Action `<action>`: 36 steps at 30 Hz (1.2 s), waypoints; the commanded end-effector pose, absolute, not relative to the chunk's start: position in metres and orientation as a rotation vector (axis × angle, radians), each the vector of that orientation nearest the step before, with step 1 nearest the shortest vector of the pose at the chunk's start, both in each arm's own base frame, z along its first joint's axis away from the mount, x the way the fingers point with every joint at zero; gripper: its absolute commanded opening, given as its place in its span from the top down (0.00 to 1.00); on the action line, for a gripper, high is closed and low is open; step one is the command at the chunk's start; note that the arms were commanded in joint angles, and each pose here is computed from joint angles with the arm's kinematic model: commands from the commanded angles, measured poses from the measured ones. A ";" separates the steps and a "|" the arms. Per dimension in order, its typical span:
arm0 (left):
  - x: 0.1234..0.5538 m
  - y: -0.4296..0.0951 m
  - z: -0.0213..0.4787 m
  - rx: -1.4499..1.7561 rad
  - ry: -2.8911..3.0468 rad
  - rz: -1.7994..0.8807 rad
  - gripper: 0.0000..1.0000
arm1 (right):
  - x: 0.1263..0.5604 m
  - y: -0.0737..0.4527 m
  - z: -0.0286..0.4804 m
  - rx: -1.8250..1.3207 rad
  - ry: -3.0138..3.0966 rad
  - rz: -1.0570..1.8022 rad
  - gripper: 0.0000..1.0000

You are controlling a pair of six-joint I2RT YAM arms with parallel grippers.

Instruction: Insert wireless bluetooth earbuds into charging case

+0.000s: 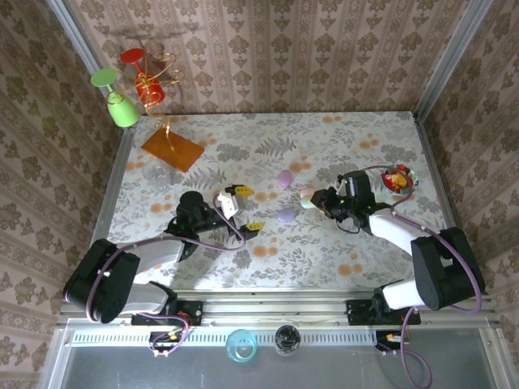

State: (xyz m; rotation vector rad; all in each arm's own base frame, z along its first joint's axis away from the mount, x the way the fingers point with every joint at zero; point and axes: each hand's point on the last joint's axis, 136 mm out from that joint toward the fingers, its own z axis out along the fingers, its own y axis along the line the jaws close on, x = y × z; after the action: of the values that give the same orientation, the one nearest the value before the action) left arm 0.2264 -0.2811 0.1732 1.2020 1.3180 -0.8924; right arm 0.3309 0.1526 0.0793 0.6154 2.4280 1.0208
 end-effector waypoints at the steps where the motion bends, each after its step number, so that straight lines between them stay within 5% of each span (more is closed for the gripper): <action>1: 0.215 -0.284 0.176 1.294 1.302 -0.935 0.03 | 0.327 0.140 0.055 0.633 2.468 0.912 0.84; 11: 0.214 -0.279 0.168 1.321 1.361 -0.910 0.00 | 0.323 0.137 0.025 0.678 2.509 0.880 0.78; 23: 0.244 -0.257 0.181 1.137 1.444 -0.807 0.00 | 0.323 0.111 0.048 0.641 2.472 0.667 0.31; 36: 0.310 -0.126 0.190 0.563 1.742 -0.226 0.00 | 0.342 0.040 0.138 0.326 2.273 0.116 0.09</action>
State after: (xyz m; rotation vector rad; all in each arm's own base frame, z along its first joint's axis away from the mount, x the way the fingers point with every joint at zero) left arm 0.2996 -0.1684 0.2071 0.7381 1.6147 -0.3923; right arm 0.3392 0.0715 0.1219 0.4282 2.3108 0.3803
